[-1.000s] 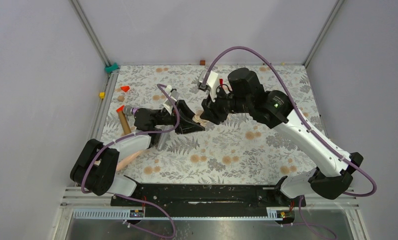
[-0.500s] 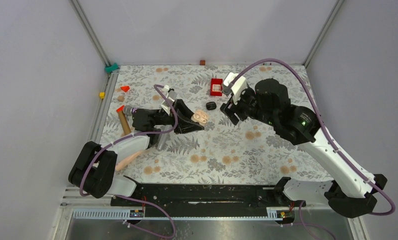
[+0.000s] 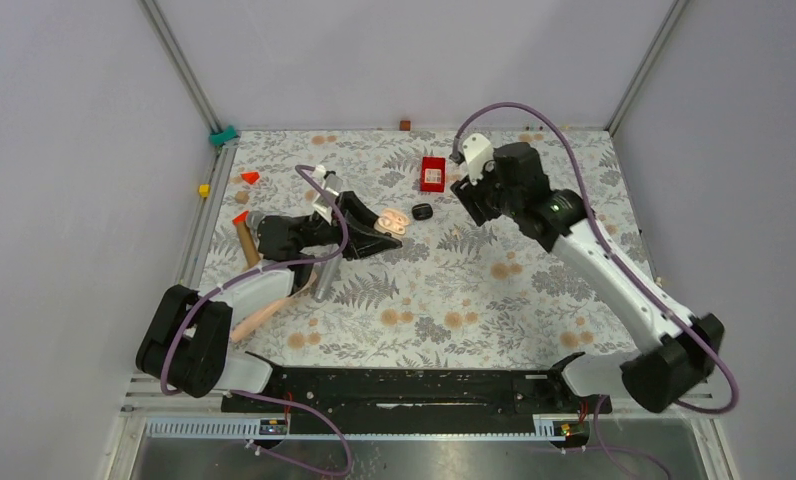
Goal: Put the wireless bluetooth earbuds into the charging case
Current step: Pick up the earbud from the center of the board.
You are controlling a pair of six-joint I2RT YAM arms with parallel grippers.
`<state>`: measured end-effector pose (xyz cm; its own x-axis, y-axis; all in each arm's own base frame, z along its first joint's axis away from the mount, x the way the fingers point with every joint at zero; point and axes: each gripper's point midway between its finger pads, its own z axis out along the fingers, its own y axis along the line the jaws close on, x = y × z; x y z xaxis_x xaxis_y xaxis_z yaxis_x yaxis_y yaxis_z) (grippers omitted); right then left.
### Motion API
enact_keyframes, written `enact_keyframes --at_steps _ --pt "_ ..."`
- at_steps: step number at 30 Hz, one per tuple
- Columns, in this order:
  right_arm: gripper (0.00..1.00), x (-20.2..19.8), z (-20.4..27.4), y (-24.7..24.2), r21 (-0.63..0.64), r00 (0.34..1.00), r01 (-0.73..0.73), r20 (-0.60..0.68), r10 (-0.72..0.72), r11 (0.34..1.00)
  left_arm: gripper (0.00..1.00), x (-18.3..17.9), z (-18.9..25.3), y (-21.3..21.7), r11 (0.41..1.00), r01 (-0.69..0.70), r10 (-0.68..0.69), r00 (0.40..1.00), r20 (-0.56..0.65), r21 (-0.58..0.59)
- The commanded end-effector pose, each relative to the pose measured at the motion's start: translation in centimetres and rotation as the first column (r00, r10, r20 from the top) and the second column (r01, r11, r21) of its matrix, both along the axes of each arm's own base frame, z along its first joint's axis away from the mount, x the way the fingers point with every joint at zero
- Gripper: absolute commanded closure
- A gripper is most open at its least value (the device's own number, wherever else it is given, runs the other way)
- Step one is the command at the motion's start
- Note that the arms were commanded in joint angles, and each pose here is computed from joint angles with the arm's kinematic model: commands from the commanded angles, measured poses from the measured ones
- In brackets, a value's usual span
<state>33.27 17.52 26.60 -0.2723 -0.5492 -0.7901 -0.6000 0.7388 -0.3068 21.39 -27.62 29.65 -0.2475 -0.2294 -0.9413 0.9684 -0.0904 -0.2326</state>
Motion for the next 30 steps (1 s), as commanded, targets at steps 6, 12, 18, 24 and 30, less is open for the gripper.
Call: enact_keyframes --at_steps 6,12,18,24,30 --pt "0.34 3.3 -7.5 1.8 -0.044 0.928 0.044 -0.368 -0.057 0.998 1.00 1.6 1.8 1.2 0.994 -0.095 0.096 0.995 0.019 -0.058" --pt "0.33 4.7 -10.2 2.5 -0.075 0.893 0.061 -0.441 -0.088 0.995 1.00 2.7 1.6 1.6 0.990 -0.132 0.132 0.991 -0.018 -0.052" --pt "0.33 5.0 -11.7 3.1 -0.085 0.860 0.066 -0.500 -0.100 0.994 1.00 3.4 1.4 1.8 0.987 -0.156 0.154 0.987 -0.044 -0.047" --pt "0.31 4.3 -13.6 2.8 -0.140 0.810 0.033 -0.576 -0.109 0.990 1.00 3.7 1.1 1.7 0.989 -0.146 0.144 0.987 -0.065 -0.026" --pt "0.29 4.5 -16.1 2.5 -0.212 0.756 -0.009 -0.641 -0.132 0.977 1.00 3.4 1.3 1.7 0.991 -0.128 0.126 0.990 -0.060 -0.041"
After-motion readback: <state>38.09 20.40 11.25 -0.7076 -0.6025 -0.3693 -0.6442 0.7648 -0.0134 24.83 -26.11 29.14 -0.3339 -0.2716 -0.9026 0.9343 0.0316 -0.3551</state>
